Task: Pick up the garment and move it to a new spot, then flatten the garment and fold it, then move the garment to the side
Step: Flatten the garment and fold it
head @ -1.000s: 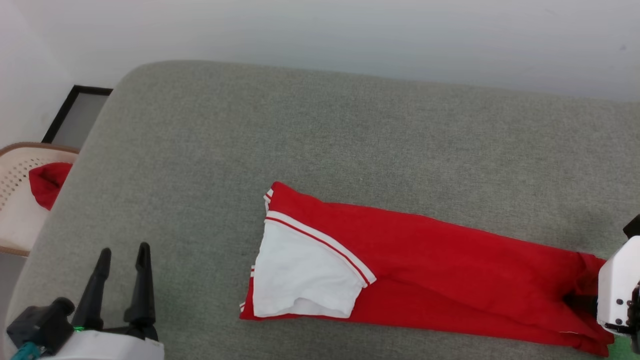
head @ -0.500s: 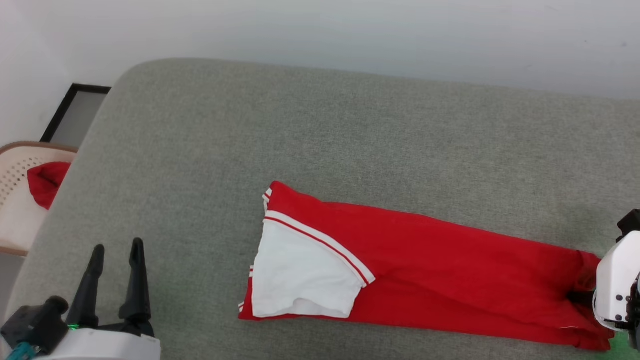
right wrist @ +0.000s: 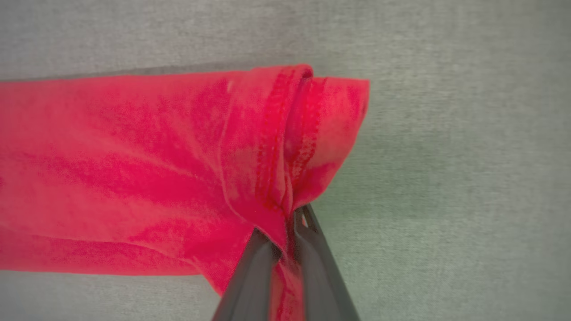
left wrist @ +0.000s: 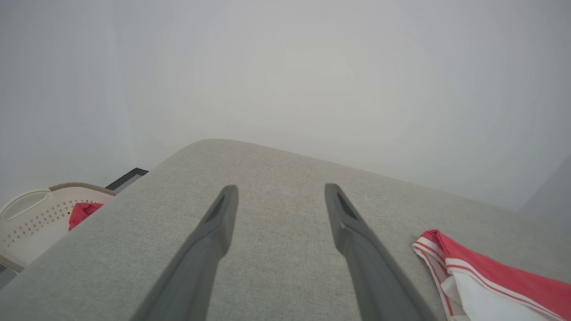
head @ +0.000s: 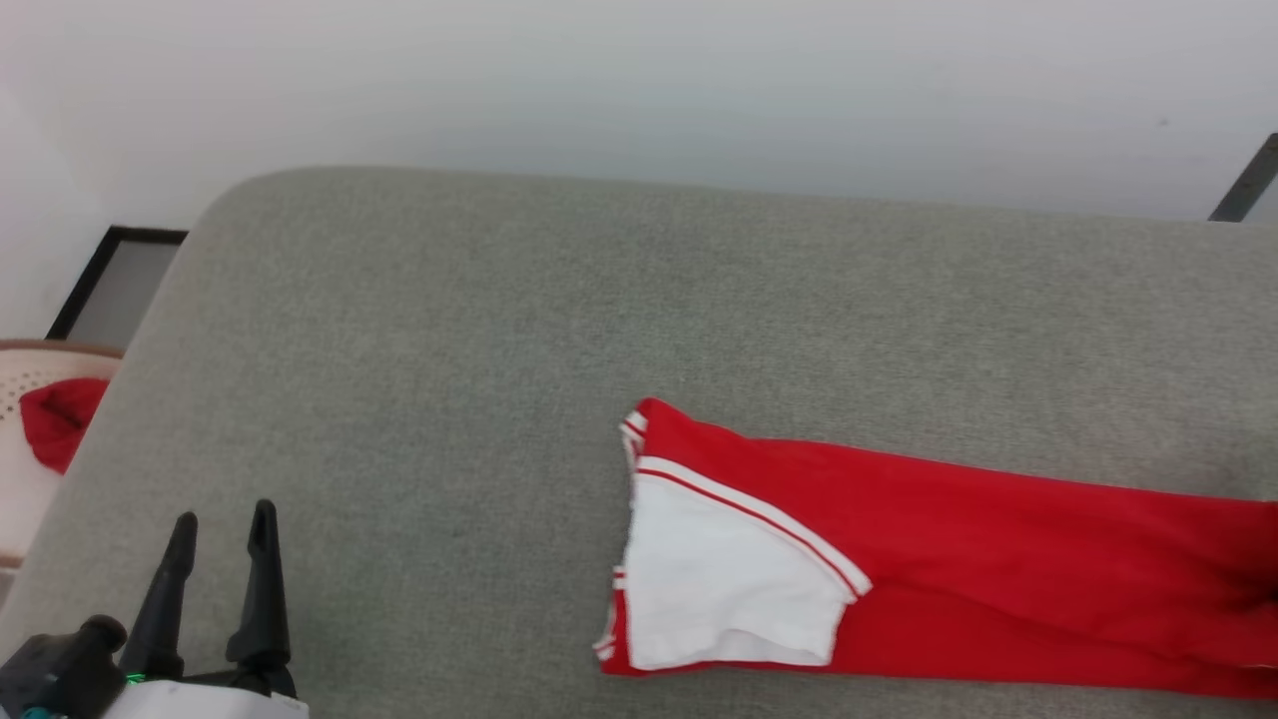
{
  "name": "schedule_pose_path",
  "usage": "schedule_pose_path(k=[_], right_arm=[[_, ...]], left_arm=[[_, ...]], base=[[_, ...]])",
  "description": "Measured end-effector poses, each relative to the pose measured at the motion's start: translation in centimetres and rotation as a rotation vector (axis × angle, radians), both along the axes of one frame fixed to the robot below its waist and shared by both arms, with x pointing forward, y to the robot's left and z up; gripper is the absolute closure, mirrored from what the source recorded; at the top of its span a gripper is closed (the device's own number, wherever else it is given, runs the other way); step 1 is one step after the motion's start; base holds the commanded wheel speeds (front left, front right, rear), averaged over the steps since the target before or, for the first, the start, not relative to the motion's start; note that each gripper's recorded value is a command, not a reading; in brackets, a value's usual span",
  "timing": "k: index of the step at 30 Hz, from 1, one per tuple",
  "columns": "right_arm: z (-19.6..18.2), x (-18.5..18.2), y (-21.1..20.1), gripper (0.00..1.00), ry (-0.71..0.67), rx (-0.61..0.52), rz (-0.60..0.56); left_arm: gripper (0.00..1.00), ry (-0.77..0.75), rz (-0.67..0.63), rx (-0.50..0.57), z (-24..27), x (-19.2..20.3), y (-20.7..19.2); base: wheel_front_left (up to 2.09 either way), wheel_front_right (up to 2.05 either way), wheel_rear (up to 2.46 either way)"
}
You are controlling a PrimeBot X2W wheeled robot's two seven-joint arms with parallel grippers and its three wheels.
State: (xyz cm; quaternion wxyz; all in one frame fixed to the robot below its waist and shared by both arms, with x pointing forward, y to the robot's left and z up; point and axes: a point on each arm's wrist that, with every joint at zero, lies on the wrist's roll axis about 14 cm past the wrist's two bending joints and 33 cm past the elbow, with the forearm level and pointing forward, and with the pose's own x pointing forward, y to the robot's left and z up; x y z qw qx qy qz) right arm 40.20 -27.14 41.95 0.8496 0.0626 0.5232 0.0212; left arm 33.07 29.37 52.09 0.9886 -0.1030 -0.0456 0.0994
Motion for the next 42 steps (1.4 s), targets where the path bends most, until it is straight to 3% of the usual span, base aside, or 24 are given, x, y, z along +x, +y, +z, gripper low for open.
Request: schedule_pose_path(k=[4,8,18,22,34,42], right_arm=[[0.9,-0.6,-1.6,1.00,-0.011,-0.035,-0.023],[2.0,-0.7,-0.2,1.00,-0.048,-0.023,0.022],[6.9,-2.4,8.9,1.00,-0.202,0.152,0.227],[8.3,-2.8,12.5,1.00,-0.241,0.168,0.332],[8.2,-2.1,23.3,1.00,-0.270,0.280,0.545],[6.7,-1.6,28.6,1.00,-0.240,0.295,0.644]], left_arm=[[0.00,-0.001,-0.014,-0.002,0.1,0.0,-0.3],[0.00,0.008,-0.019,-0.012,-0.1,-0.3,-0.5],[0.00,-0.008,-0.070,-0.031,0.8,-0.8,-2.0],[0.00,-0.015,-0.082,-0.036,1.2,-1.1,-2.4],[0.00,-0.015,-0.063,-0.072,0.9,-2.6,-2.3],[0.00,-0.017,-0.025,-0.083,0.8,-3.5,-1.4]], base=[[0.00,0.00,0.00],[0.00,0.00,0.00],[0.00,0.00,0.00],[0.00,0.00,0.00],[0.00,0.00,0.00],[0.00,0.00,0.00]])
